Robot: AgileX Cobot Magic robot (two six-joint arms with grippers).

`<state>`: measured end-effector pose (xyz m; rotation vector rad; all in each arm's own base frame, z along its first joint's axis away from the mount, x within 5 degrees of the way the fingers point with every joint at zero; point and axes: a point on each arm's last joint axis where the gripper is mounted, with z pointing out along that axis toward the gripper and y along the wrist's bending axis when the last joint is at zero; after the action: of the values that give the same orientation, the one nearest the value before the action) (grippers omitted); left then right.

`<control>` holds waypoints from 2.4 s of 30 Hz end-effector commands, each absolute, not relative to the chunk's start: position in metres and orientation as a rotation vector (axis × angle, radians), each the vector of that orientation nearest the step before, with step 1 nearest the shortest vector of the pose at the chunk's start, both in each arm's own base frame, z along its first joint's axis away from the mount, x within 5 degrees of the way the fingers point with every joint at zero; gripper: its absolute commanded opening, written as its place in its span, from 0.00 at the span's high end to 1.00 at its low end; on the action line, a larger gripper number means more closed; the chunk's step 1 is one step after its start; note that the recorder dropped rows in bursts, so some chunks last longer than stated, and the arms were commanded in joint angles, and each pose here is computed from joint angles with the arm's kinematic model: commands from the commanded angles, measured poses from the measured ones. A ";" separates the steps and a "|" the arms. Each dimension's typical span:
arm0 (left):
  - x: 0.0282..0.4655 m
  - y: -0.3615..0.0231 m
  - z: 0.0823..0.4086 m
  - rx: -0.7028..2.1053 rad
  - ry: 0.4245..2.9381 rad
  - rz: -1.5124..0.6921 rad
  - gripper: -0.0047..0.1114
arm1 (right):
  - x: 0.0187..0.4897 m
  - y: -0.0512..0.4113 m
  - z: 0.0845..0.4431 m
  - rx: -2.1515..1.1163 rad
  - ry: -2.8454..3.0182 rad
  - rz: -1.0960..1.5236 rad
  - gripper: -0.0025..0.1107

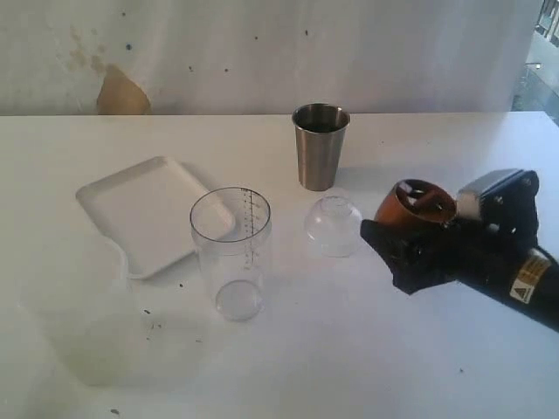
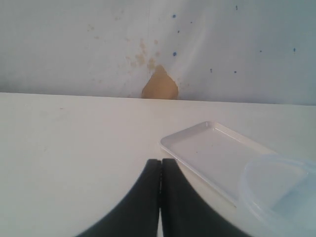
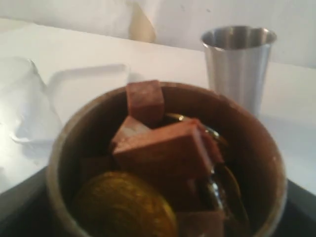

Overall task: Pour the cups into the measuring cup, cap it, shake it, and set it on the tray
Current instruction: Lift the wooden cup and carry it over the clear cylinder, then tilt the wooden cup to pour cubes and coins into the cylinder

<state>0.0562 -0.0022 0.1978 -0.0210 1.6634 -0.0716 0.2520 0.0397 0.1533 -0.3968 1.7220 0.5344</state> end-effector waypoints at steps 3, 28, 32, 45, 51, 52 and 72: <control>0.056 -0.002 0.198 -0.029 1.656 -0.075 0.95 | 0.267 0.064 0.221 -0.505 1.694 0.599 0.98; 0.056 -0.002 0.198 -0.029 1.656 -0.075 0.95 | 0.332 0.150 0.246 -1.036 1.555 0.212 0.98; 0.056 -0.002 0.198 -0.029 1.656 -0.075 0.95 | 0.336 0.151 0.250 -1.044 1.547 0.179 0.98; 0.056 -0.002 0.198 -0.029 1.656 -0.075 0.95 | 0.335 0.174 0.257 -1.342 1.301 -0.070 0.98; 0.056 -0.002 0.198 -0.029 1.656 -0.075 0.95 | 0.335 0.174 0.257 -1.446 1.190 -0.182 0.98; 0.056 -0.002 0.198 -0.029 1.656 -0.075 0.95 | 0.335 0.174 0.257 -1.459 1.174 -0.198 0.98; 0.056 -0.002 0.198 -0.029 1.656 -0.075 0.95 | 0.332 0.175 0.253 -1.634 1.007 -0.315 0.98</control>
<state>0.0562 -0.0022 0.1978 -0.0210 1.6634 -0.0716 0.3321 0.1736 0.2484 -1.6296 1.0528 -0.2990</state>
